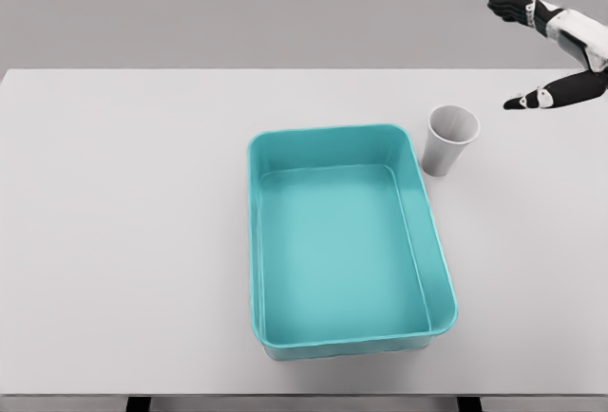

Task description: Put the paper cup into the basket with your right arm

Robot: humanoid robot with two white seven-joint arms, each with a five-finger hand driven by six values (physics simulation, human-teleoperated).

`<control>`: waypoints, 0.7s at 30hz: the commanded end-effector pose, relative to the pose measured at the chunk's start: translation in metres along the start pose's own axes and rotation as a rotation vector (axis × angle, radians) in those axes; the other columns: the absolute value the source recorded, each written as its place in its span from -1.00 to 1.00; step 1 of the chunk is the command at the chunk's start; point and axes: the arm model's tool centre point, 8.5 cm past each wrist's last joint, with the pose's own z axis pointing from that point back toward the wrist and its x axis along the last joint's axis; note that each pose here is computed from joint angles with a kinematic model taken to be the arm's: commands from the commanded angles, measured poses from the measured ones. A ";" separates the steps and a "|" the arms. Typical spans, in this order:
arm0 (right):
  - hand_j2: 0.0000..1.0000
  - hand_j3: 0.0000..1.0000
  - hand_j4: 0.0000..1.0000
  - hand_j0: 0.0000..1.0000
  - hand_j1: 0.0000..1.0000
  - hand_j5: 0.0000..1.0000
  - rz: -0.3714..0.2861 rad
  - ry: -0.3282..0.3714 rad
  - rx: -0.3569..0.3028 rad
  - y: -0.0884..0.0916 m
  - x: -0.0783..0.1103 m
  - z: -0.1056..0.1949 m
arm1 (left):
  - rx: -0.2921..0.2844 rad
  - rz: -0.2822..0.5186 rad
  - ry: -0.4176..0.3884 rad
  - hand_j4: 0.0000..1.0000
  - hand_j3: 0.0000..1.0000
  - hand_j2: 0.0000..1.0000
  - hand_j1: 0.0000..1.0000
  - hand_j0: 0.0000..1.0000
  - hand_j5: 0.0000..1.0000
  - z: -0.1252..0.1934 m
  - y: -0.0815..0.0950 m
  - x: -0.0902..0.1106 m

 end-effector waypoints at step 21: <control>1.00 1.00 1.00 1.00 1.00 1.00 -0.108 0.038 -0.108 0.027 -0.062 0.064 | 0.001 0.000 0.000 1.00 1.00 1.00 1.00 1.00 1.00 0.000 0.000 0.000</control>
